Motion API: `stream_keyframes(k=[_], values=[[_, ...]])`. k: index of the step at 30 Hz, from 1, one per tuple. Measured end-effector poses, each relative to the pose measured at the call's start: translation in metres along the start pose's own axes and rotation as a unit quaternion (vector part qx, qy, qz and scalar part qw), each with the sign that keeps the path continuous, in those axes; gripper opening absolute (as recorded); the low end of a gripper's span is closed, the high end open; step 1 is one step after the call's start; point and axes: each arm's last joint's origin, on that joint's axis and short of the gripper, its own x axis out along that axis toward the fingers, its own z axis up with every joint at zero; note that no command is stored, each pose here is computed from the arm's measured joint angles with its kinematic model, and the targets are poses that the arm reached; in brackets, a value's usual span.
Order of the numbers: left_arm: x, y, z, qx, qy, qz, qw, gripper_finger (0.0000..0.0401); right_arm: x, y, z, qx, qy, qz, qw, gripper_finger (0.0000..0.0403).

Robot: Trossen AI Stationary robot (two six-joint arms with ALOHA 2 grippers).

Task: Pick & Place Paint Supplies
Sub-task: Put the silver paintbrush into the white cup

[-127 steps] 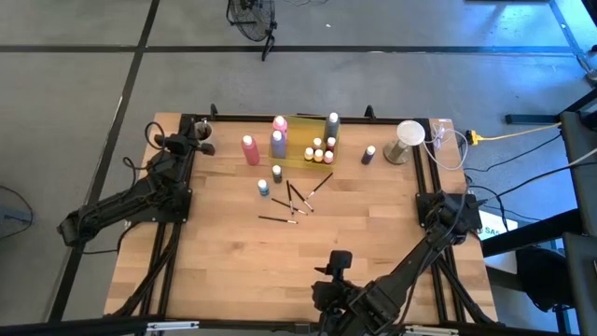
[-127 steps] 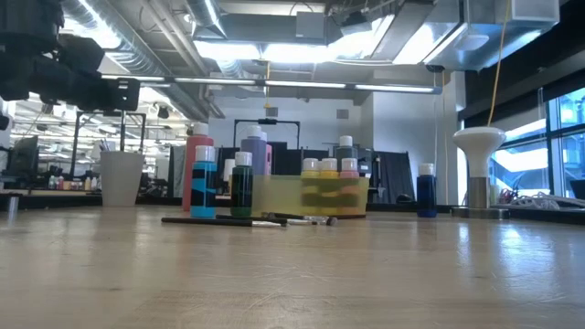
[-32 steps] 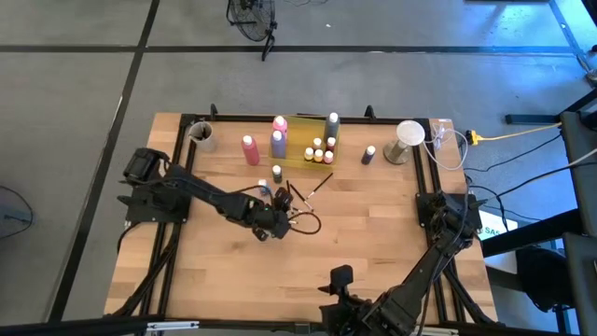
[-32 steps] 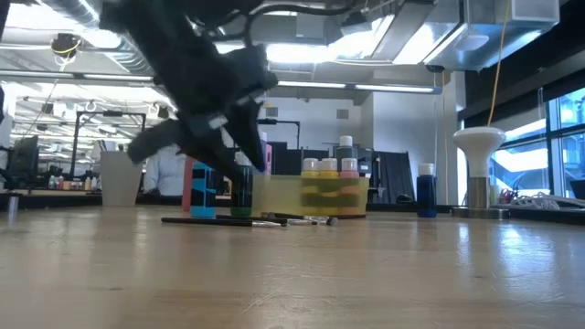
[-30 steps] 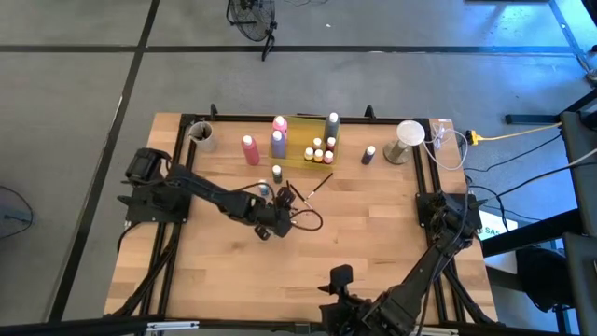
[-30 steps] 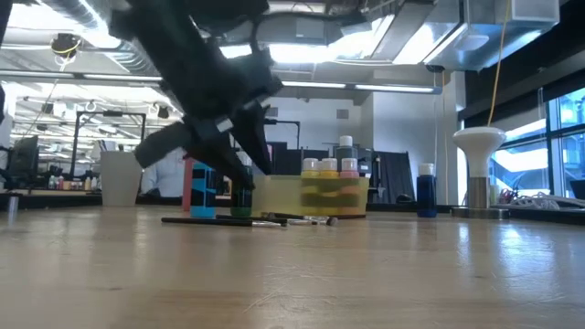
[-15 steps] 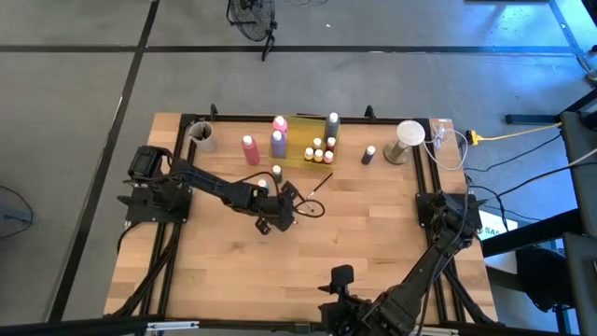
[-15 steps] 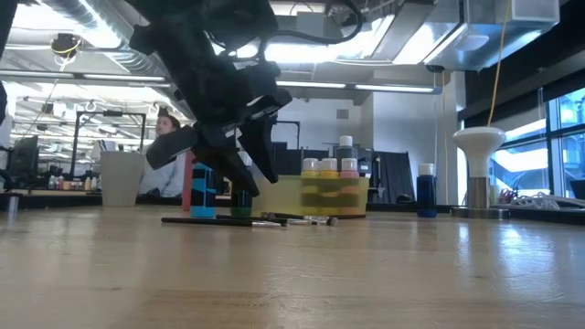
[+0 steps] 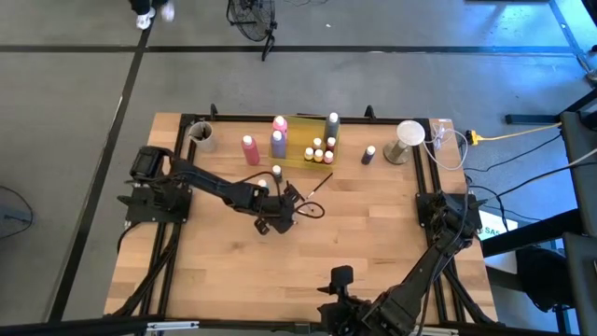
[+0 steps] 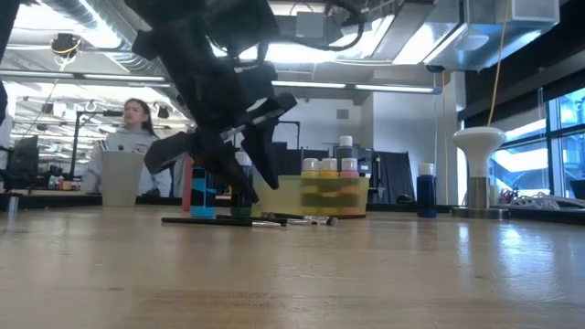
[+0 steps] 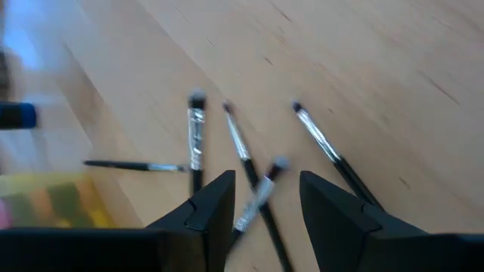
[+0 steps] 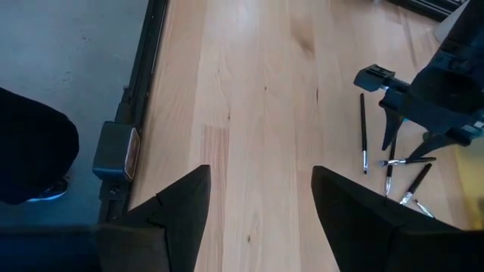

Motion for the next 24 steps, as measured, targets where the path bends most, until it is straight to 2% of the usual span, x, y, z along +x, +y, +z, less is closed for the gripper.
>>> stream_keyframes(k=[15,24], values=[[0.011,0.002,-0.006,0.002,0.004,-0.006,1.0,0.0127,0.0,0.001,0.001,0.003,0.001,0.009,1.0,0.0234],[0.025,0.0,-0.013,0.002,0.008,-0.029,1.0,0.0116,0.0,0.001,0.001,0.003,0.0,0.009,1.0,0.0234]])
